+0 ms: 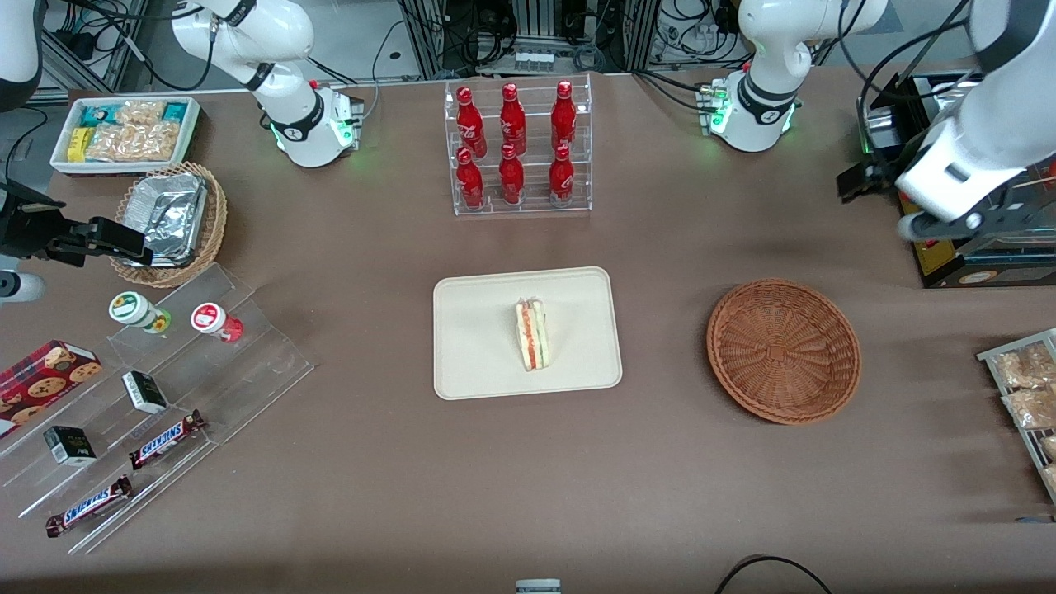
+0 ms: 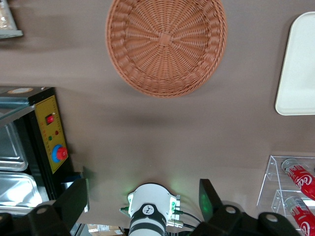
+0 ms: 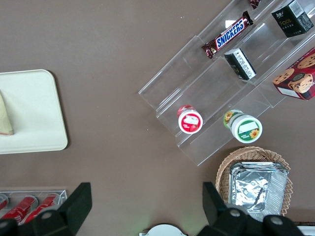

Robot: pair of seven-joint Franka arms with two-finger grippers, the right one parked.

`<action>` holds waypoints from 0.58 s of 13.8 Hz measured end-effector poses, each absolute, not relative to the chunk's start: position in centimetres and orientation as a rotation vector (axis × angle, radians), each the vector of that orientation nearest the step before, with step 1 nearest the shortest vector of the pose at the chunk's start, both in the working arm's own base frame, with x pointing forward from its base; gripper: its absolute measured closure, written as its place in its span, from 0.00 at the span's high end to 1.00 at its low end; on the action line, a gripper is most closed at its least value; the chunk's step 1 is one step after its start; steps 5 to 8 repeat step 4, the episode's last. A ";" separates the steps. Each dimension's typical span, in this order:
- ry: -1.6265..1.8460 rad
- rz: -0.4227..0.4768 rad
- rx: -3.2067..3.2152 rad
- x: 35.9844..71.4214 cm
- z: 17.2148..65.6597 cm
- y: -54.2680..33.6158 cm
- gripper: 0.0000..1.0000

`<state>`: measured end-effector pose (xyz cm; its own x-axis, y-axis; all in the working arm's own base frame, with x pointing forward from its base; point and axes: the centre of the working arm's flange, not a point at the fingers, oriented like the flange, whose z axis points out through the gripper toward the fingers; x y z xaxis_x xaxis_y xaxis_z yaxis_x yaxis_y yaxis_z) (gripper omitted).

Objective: Place sandwich from basket to tray

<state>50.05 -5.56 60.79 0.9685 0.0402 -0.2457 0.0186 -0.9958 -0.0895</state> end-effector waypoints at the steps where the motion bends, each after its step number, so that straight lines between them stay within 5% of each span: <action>1: -0.057 0.369 -3.032 49.8 61.3 -5.2 1.00; 8: -0.095 0.372 -3.034 49.8 61.3 -3.9 1.00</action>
